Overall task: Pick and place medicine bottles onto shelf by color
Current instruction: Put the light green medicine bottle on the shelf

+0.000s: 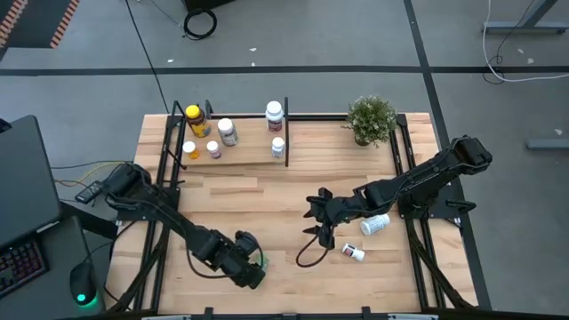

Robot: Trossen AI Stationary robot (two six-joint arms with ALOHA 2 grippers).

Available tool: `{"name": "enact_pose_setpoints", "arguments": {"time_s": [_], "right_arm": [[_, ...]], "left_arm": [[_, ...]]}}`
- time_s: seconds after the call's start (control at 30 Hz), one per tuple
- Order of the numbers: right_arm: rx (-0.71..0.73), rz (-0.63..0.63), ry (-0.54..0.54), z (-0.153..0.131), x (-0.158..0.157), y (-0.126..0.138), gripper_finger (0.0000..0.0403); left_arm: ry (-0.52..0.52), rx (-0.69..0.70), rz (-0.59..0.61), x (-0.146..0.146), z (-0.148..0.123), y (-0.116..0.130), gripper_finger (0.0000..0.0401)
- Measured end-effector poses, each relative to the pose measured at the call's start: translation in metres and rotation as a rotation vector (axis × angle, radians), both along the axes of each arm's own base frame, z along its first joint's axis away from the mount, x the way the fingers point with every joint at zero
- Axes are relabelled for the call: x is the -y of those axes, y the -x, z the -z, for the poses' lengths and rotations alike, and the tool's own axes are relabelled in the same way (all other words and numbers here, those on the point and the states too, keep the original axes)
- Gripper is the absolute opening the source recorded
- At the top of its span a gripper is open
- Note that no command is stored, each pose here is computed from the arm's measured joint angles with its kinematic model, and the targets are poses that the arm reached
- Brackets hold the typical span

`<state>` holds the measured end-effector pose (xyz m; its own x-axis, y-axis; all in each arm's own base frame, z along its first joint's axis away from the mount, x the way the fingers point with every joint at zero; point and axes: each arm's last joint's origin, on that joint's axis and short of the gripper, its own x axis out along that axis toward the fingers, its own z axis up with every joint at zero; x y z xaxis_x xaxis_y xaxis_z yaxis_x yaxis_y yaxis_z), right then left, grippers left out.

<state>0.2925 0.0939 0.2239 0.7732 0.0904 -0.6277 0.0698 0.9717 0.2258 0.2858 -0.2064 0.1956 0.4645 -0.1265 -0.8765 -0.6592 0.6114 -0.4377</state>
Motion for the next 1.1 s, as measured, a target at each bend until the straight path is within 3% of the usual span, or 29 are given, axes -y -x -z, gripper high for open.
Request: {"name": "enact_pose_setpoints", "arguments": {"time_s": [0.37,0.57,0.77,1.1], "right_arm": [[-0.038,0.012,-0.002,0.003,0.001,0.002,0.0241],[-0.054,0.015,0.004,0.004,0.002,0.003,0.0241],[-0.062,0.019,0.003,0.005,0.002,0.004,0.0241],[-0.069,0.043,-0.011,0.005,0.002,0.004,0.0241]], "left_arm": [[-0.023,-0.043,-0.011,0.000,0.018,-0.007,0.0302],[0.006,-0.038,0.001,-0.003,0.035,-0.022,0.0302],[-0.040,-0.053,0.024,-0.019,0.039,-0.031,0.0298],[-0.189,-0.047,0.174,-0.075,0.040,-0.056,0.0221]]}}
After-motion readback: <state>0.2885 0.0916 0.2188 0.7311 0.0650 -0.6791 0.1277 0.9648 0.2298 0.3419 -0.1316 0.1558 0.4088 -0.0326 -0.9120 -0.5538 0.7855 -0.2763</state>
